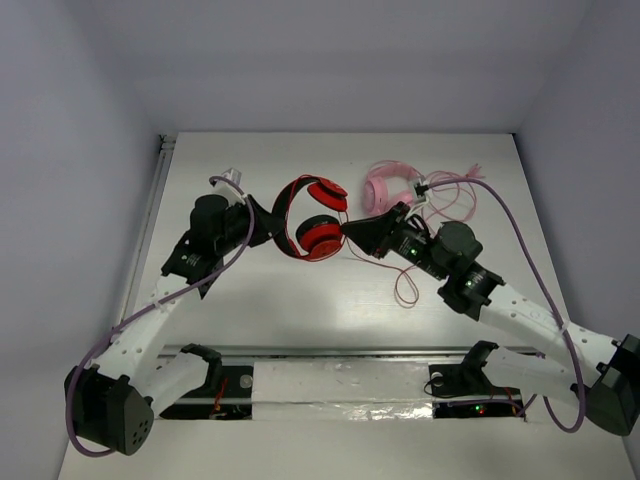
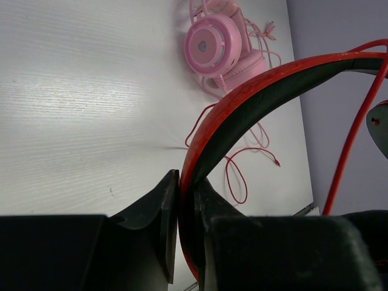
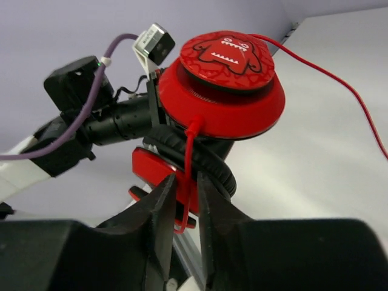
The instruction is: Wrap the headphones
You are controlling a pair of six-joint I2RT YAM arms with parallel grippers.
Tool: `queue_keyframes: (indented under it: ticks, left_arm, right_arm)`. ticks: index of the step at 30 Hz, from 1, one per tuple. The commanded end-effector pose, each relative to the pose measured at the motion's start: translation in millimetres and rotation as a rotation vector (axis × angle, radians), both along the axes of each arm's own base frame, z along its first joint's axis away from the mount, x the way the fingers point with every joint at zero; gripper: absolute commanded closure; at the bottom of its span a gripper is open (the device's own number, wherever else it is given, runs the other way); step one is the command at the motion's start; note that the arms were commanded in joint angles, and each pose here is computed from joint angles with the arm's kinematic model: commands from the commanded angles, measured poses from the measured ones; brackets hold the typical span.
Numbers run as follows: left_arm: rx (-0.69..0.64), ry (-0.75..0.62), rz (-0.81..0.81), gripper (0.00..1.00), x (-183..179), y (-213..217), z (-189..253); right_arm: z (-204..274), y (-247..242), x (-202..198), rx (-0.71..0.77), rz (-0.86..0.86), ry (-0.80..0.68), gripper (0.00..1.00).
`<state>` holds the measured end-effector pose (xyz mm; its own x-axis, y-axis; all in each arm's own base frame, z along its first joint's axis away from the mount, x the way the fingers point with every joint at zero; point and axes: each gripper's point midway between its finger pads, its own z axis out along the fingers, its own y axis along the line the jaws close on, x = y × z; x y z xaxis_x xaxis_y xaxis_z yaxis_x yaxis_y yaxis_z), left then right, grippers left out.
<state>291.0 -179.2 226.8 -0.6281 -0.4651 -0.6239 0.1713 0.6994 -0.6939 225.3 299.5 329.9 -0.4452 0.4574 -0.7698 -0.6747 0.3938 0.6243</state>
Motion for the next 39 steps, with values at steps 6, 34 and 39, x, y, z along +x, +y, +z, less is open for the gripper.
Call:
queue_keyframes:
  ticks: [6,34,39]
  left_arm:
    - [-0.047,-0.118,0.023,1.0,8,-3,36]
    - [-0.33,-0.267,-0.12,1.0,4,-34,110]
    - [-0.318,-0.184,-0.249,1.0,-11,-49,89]
  right_arm:
    - [19,-6,-5,0.055,-0.001,-0.04,0.96]
    - [-40,-37,17,-0.223,-0.2,0.074,1.0]
    - [-11,-48,36,-0.127,-0.324,0.015,1.0]
